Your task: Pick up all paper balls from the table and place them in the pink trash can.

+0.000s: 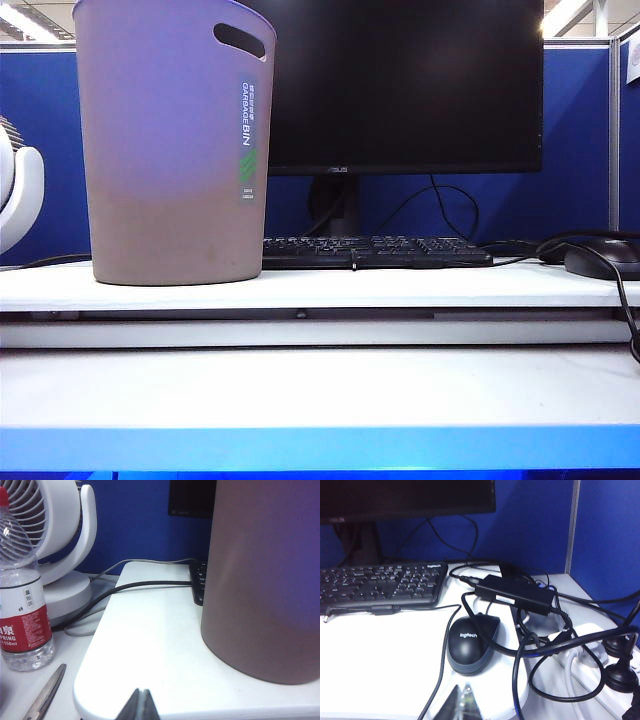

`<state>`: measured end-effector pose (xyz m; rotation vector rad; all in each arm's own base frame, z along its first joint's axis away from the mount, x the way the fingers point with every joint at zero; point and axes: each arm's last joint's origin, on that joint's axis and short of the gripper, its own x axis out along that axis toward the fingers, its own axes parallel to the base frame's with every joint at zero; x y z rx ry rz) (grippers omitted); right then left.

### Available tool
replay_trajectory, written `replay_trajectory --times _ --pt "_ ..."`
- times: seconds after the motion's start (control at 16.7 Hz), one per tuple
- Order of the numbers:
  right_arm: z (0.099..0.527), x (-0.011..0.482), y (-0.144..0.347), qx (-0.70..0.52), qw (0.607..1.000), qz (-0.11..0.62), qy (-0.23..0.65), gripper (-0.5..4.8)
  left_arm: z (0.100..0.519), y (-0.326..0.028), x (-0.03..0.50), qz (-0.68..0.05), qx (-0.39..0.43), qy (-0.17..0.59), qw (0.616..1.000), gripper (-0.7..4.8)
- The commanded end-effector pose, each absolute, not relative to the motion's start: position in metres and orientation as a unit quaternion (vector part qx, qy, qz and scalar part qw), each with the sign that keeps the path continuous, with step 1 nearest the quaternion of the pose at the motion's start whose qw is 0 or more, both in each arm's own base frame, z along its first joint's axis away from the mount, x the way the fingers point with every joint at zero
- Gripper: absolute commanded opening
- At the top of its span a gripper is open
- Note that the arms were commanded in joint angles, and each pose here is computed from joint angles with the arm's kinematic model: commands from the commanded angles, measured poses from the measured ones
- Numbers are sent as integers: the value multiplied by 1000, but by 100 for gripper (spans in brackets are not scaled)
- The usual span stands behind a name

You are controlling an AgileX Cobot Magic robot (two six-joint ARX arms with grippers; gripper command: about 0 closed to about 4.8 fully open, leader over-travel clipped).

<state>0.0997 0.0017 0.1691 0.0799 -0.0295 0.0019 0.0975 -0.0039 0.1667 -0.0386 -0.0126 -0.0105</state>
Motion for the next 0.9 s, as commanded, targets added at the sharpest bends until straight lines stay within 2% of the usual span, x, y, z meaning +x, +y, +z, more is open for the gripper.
replay_trajectory --times 0.06,0.9 --pt "169 100 2 42 999 2 -24 -6 168 -4 97 -7 -18 -13 1000 -4" --pt "171 97 2 42 998 2 -35 -6 168 -4 97 -7 -18 -13 1000 -4"
